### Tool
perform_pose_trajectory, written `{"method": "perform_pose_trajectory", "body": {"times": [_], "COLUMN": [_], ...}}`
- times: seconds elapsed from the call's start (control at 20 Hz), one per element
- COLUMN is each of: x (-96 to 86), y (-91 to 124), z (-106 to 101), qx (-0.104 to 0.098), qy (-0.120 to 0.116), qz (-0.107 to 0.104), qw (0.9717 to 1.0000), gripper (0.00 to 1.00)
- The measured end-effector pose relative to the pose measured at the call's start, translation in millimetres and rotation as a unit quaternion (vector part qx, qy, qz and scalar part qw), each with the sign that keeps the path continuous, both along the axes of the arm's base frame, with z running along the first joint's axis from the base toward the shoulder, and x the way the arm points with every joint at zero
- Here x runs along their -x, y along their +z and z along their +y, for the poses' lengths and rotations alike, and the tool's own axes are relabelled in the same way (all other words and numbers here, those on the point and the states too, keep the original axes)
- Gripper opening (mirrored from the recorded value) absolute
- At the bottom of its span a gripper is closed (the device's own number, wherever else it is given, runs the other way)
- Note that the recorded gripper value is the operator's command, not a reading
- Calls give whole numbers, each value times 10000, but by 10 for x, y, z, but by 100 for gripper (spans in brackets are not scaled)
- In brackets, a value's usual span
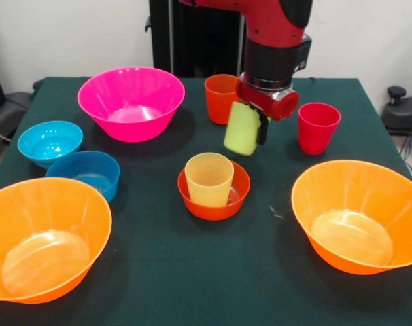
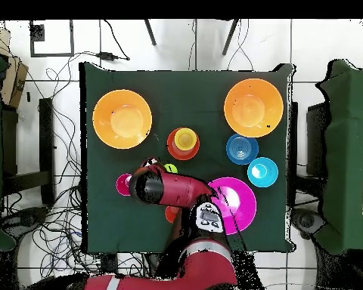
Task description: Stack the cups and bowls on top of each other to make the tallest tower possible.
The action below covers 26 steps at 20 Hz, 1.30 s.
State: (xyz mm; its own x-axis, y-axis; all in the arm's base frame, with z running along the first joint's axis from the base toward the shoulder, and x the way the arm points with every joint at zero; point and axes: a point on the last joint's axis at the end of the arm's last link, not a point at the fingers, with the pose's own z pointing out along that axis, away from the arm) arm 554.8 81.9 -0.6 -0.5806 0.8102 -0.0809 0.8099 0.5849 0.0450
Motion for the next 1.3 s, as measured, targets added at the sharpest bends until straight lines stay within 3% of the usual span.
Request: {"method": "perform_pose_trajectory", "body": {"times": [0.25,0.8,1.3], "x": [8,226,462], "y": [81,300,224], "z": [100,371,572], "qx": [-148,-394,-625], "qy": [-77,-167,-221], "qz": [56,332,627], "qw": [9998,9985,9958], "gripper": [0,0,0]}}
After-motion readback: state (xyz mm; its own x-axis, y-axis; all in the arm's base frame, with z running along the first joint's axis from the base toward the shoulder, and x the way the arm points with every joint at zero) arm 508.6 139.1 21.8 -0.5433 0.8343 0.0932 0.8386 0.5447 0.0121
